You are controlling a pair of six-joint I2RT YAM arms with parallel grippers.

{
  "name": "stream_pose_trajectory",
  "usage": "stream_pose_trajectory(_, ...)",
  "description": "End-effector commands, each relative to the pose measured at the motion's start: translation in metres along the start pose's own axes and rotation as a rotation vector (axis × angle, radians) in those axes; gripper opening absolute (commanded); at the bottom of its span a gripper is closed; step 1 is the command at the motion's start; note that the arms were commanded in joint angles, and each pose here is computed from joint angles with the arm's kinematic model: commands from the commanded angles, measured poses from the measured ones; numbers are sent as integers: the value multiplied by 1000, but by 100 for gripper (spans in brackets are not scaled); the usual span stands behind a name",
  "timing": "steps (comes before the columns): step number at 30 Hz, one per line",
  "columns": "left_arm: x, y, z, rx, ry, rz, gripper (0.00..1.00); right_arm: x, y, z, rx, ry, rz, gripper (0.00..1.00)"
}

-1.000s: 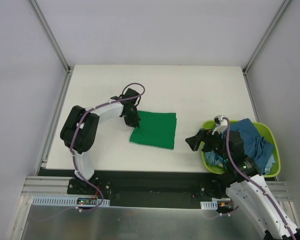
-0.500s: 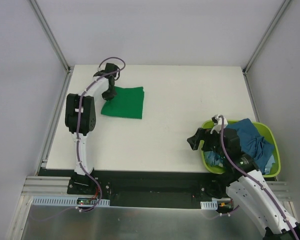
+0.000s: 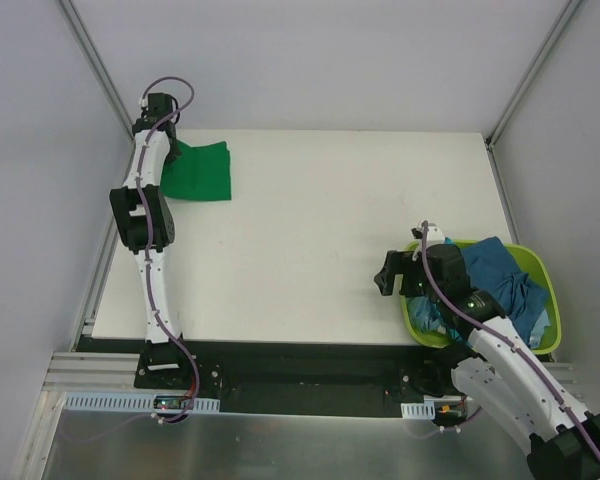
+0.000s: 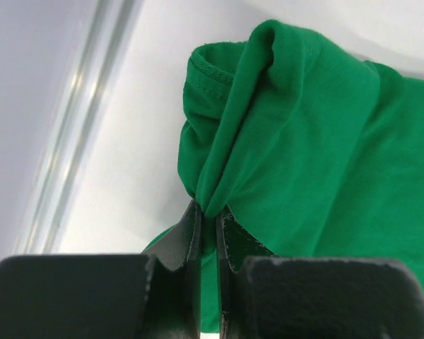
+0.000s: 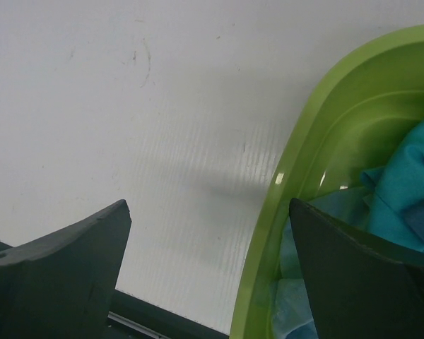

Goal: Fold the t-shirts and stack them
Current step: Put the neatly folded tshirt into the corner of the board with the left arm

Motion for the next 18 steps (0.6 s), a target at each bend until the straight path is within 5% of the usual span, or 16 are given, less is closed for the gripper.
stream_pose_trajectory(1, 11, -6, 25, -49, -99, 12, 0, 4, 1, 26, -55, 20, 1, 96)
stream_pose_trajectory(6, 23, -17, 55, -159, -127, 71, 0, 3, -5, 24, -54, -11, -6, 96)
stream_pose_trajectory(8, 25, -14, 63, -187, -140, 81, 30, 4, -10, 25, -68, -34, -2, 96)
stream_pose_trajectory(11, 33, 7, 78, -228, -131, 113, 37, 6, -11, 26, -64, -50, 4, 96)
stream_pose_trajectory(12, 38, 21, 85, -249, -113, 125, 55, 7, -10, 27, -62, -50, 11, 96)
stream_pose_trajectory(13, 39, 33, 92, -270, -94, 122, 98, 8, -10, 28, -64, -52, 14, 96)
stream_pose_trajectory(18, 23, 126, 99, -315, 48, -110, 99, 5, -12, 36, -102, -41, -3, 96)
Point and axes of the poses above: each gripper's point midway between its finger pads, its own y axis back along the fingers, its own x axis along the line the jaws close on, z = x × y, the point moved 2 cm from there along y, back along the fingers, and after that the axes turned 5 degrees about y, right-handed, at the moved point
